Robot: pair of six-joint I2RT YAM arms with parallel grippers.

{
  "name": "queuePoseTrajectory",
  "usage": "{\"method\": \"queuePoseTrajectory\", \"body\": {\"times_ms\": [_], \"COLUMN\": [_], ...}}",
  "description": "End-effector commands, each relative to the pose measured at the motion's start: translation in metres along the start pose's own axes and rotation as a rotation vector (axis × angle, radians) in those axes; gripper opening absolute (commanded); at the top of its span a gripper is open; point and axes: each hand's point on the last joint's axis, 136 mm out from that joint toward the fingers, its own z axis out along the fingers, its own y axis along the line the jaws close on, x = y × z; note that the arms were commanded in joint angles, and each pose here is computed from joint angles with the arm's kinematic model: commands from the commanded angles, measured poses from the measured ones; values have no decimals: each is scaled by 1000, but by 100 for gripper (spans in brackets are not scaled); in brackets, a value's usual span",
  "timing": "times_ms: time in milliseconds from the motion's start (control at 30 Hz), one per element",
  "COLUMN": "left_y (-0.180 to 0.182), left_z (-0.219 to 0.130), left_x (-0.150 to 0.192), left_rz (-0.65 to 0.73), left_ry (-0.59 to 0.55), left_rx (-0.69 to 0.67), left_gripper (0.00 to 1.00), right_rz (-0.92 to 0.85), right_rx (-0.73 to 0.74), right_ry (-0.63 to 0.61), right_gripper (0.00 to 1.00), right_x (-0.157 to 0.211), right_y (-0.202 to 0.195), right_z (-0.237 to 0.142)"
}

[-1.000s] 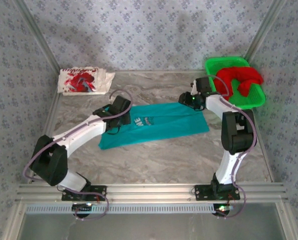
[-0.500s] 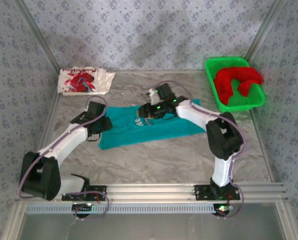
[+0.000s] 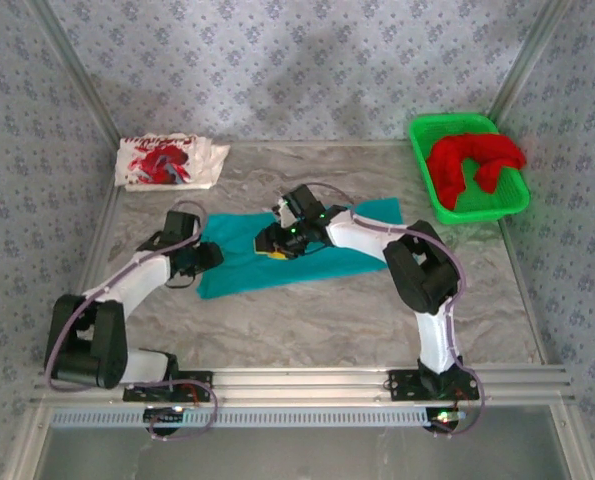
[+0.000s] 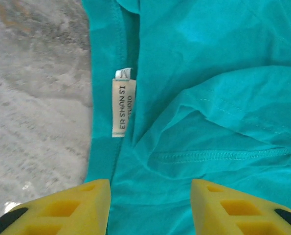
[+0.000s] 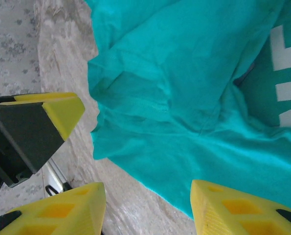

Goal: Fold and stack the t-shirts

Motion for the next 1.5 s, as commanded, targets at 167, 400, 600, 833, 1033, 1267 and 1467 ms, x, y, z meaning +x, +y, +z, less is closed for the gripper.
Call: {"method": "queuePoseTrajectory", "body": {"times_ms": [167, 400, 600, 833, 1033, 1267, 1467], "left_y": [-22, -18, -16, -13, -14, -11, -11], "left_z": [15, 24, 30, 31, 31, 17, 1], "left_x": [-26, -28, -29, -29, -29, -29, -30], "left_rz": [57, 66, 64, 61, 63, 68, 79], "left_ry": [-13, -4, 3, 3, 4, -10, -32], "left_rx": [73, 48, 32, 19, 20, -9, -12], "left_gripper": [39, 32, 21, 8, 0, 0, 0], "right_rz": [75, 105, 113, 126, 133, 121, 135], "right_rx": [60, 108, 91, 86, 76, 69, 76], "right_ry": [-25, -55, -17, 12, 19, 7, -23], "right_gripper": [53, 53, 50, 46, 22, 0, 0], "right_x": [-20, -21, -17, -14, -13, -15, -21], "right_y": [-10, -20, -21, -18, -18, -11, -19], "right_z": [15, 6, 18, 30, 33, 17, -3]}}
